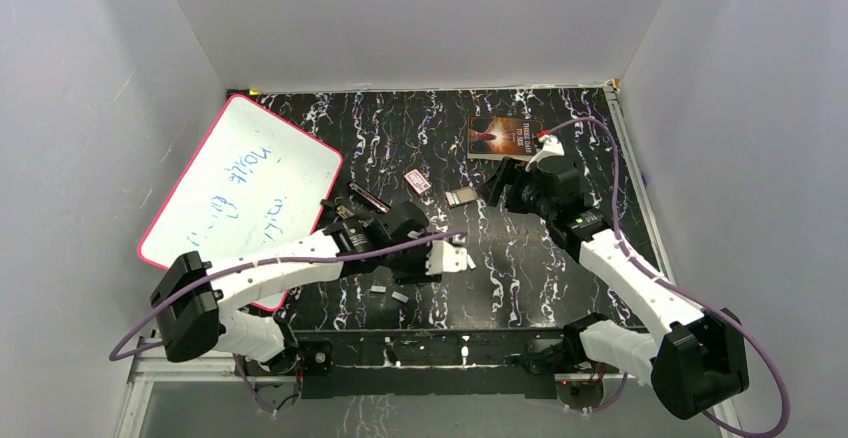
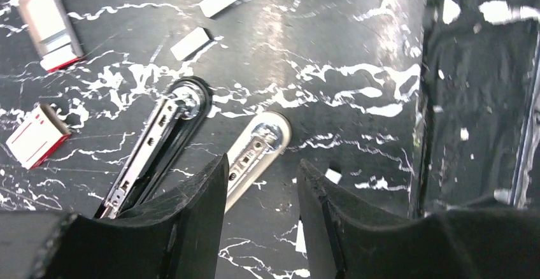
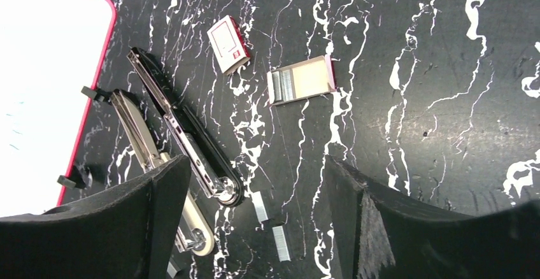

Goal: Load the staples into the stapler

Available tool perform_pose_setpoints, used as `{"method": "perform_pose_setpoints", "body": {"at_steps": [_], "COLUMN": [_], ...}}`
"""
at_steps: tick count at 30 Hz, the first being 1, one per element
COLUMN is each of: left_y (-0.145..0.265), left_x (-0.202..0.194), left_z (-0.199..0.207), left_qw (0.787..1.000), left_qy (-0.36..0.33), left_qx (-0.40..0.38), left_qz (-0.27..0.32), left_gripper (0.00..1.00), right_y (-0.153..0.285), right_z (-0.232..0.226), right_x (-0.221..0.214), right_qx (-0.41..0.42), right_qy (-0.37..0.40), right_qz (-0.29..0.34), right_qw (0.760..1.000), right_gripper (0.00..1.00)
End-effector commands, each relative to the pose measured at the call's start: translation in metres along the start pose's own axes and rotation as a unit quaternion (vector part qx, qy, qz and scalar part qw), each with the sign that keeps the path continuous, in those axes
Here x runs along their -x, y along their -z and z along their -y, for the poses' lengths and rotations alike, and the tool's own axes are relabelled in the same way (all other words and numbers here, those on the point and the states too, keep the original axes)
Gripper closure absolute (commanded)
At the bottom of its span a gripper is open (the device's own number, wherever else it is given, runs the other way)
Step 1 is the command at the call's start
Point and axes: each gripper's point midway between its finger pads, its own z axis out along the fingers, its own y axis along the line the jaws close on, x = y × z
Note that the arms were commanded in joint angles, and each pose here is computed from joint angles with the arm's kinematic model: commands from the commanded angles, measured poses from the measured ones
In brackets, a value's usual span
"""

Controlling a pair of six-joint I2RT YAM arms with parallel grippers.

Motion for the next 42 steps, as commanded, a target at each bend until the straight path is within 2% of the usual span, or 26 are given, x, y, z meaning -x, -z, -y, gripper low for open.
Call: {"method": "perform_pose_setpoints", "body": {"at_steps": [1, 4, 7, 12, 14, 19, 24, 29, 33, 37, 42], "left_y": [0.017, 0.027, 0.038, 0.042, 0.054, 0.081, 0.097, 0.1, 0.102, 0.101, 0.101], "left_x": [0.02, 0.017, 0.009, -0.004, -0.01, -0.032, -0.054, -0.071, -0.076, -0.088, -0.095], "left_z": [-0.045, -0.071, -0.093, -0.113, -0.127, -0.159, -0.178, -0.183, -0.185, -0.185, -0.185], "left_qw": [0.988, 0.967, 0.945, 0.917, 0.896, 0.842, 0.8, 0.787, 0.784, 0.78, 0.776], "left_qy": [0.113, 0.219, 0.29, 0.358, 0.387, 0.459, 0.511, 0.524, 0.52, 0.518, 0.526], "left_qx": [0.089, 0.114, 0.134, 0.158, 0.19, 0.243, 0.261, 0.274, 0.29, 0.308, 0.31], "left_qz": [0.051, 0.066, 0.067, 0.08, 0.1, 0.146, 0.173, 0.175, 0.179, 0.168, 0.156], "left_gripper": [0.56, 0.53, 0.5, 0.44, 0.37, 0.29, 0.26, 0.26, 0.18, 0.16, 0.15], "right_y": [0.005, 0.009, 0.012, 0.016, 0.017, 0.018, 0.017, 0.017, 0.012, 0.008, 0.01], "right_z": [-0.002, 0.0, 0.003, 0.006, 0.008, 0.003, -0.002, -0.024, -0.036, -0.066, -0.105], "right_x": [0.015, 0.019, 0.024, 0.028, 0.03, 0.03, 0.02, 0.008, -0.003, -0.033, -0.094], "right_qx": [0.004, 0.001, -0.008, -0.011, -0.014, 0.003, 0.022, 0.096, 0.125, 0.15, 0.204], "right_qy": [0.035, 0.051, 0.059, 0.077, 0.083, 0.099, 0.112, 0.153, 0.188, 0.247, 0.326], "right_qz": [0.026, 0.036, 0.05, 0.068, 0.074, 0.08, 0.052, 0.029, -0.004, -0.034, -0.061], "right_qw": [0.999, 0.998, 0.997, 0.995, 0.994, 0.992, 0.992, 0.983, 0.974, 0.957, 0.921], "right_gripper": [0.13, 0.12, 0.12, 0.12, 0.12, 0.13, 0.1, 0.1, 0.04, 0.04, 0.09]}}
